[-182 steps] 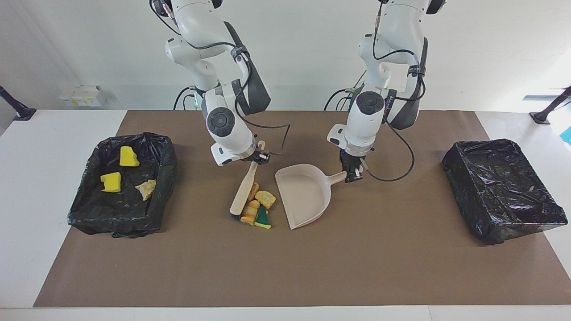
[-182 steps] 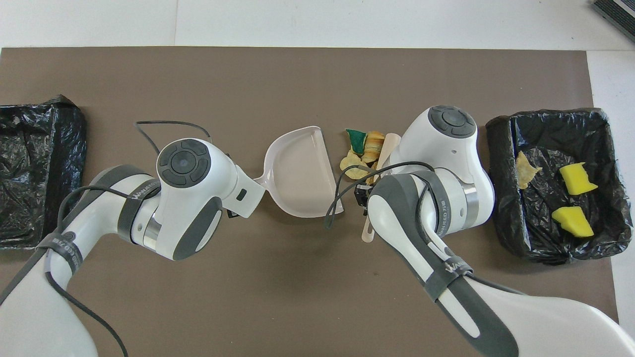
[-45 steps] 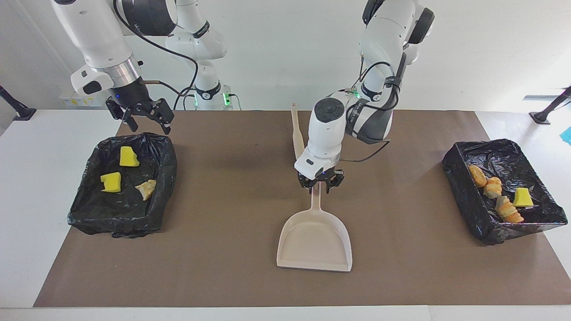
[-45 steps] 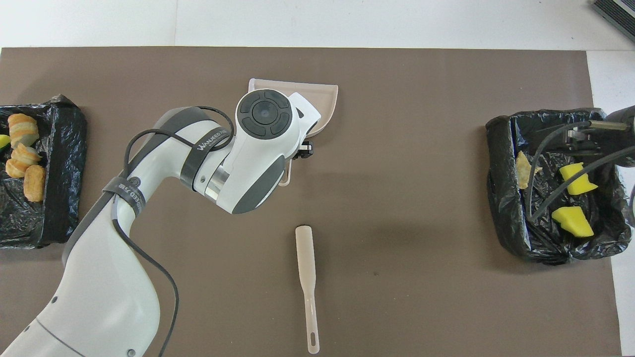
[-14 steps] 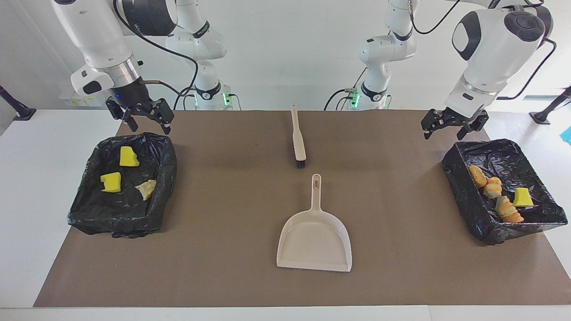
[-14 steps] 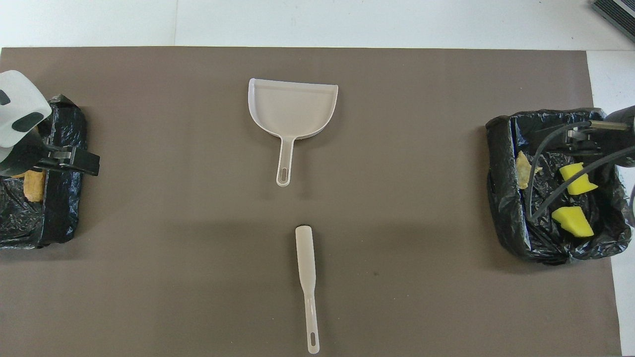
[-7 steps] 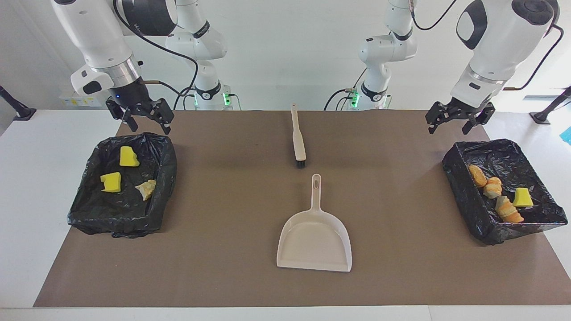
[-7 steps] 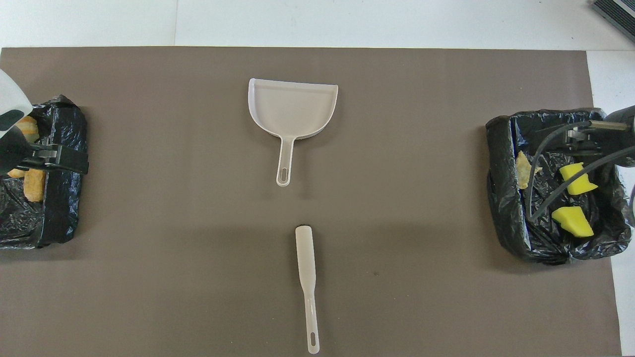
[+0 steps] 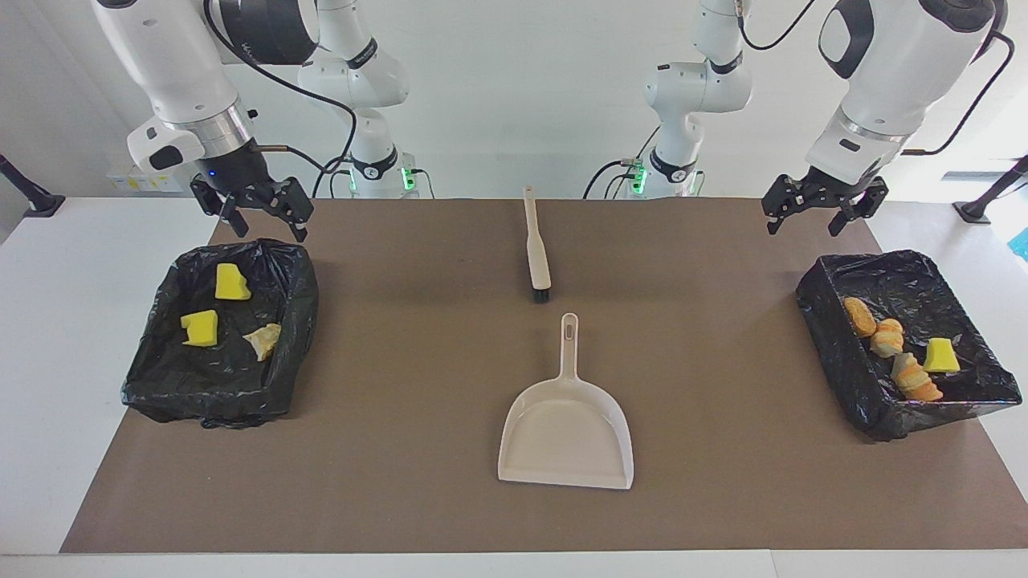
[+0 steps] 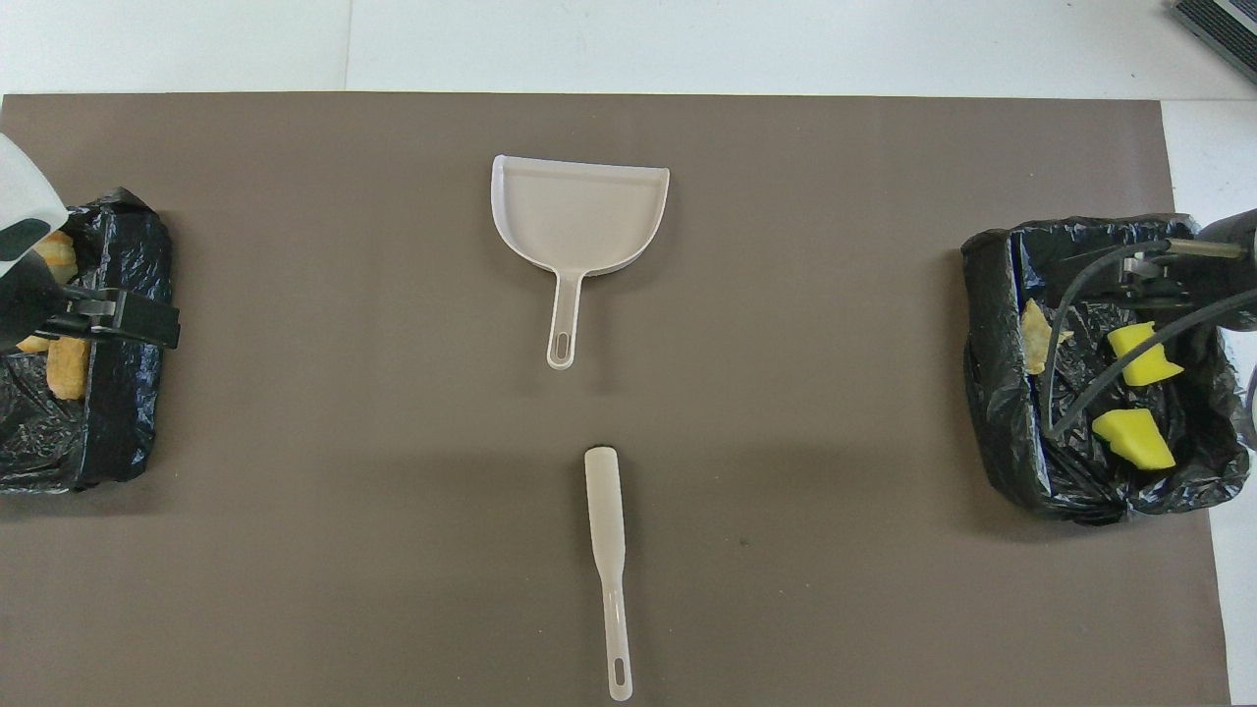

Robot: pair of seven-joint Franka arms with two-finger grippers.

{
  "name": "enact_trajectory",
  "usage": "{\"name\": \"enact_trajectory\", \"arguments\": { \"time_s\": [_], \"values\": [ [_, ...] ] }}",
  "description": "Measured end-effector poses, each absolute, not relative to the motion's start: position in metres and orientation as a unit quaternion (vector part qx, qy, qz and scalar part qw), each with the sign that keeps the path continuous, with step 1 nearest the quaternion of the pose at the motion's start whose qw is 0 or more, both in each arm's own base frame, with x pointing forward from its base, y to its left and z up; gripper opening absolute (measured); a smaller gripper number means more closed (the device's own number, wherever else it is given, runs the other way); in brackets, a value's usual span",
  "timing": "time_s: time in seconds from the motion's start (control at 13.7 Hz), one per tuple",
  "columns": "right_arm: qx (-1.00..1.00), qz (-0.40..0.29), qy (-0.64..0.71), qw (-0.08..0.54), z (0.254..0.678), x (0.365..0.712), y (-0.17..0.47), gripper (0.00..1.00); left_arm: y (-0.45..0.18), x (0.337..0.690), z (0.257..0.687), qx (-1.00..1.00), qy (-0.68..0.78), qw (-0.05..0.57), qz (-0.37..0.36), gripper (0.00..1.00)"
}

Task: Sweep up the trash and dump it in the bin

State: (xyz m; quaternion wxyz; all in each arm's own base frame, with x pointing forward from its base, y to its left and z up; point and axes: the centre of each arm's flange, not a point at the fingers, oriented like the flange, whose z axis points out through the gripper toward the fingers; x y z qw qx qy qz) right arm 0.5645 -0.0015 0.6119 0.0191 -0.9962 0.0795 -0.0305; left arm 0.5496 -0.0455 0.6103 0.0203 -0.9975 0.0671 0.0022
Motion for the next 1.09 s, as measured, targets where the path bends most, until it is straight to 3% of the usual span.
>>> {"name": "enact_trajectory", "arguments": {
  "time_s": [1.09],
  "values": [
    [-0.996,-0.031,0.079,0.019,0.612,0.564,-0.002,1.0,-0.047,0.546,0.636,-0.998,0.069,-0.008,-0.005,1.0]
  ]
}}
